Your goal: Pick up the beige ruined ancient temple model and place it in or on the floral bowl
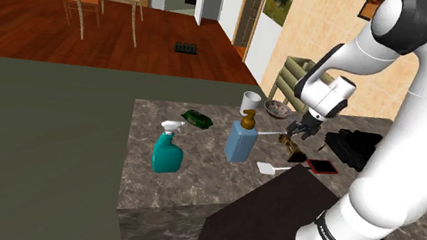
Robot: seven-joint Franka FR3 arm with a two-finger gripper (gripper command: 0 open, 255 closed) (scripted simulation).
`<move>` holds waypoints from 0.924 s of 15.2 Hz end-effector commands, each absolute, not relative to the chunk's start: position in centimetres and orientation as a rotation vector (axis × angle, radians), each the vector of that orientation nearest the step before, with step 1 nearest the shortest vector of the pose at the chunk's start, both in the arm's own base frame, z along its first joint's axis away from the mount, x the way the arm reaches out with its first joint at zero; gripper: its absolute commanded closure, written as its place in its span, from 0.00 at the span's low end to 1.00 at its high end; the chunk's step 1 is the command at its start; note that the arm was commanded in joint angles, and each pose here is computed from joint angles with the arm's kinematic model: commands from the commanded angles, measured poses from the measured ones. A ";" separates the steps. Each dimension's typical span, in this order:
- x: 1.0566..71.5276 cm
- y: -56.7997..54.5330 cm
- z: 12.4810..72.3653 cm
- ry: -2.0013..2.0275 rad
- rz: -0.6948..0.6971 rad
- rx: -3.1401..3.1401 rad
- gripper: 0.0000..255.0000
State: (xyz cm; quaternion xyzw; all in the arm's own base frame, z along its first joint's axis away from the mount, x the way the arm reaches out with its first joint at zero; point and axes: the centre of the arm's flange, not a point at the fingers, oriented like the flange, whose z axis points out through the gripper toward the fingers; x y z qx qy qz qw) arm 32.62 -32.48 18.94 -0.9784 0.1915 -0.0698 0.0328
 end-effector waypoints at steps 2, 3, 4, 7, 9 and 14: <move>32.7 -32.5 17.3 0.592 -0.216 -3.011 0.00; 32.8 -32.5 16.8 0.592 -0.216 -3.011 0.00; 32.9 -32.5 16.3 0.592 -0.216 -3.011 0.00; 33.0 -32.4 15.4 0.592 -0.216 -3.011 0.00; 33.0 -32.4 15.4 0.592 -0.216 -3.011 0.00; 33.0 -32.4 15.4 0.592 -0.216 -3.011 1.00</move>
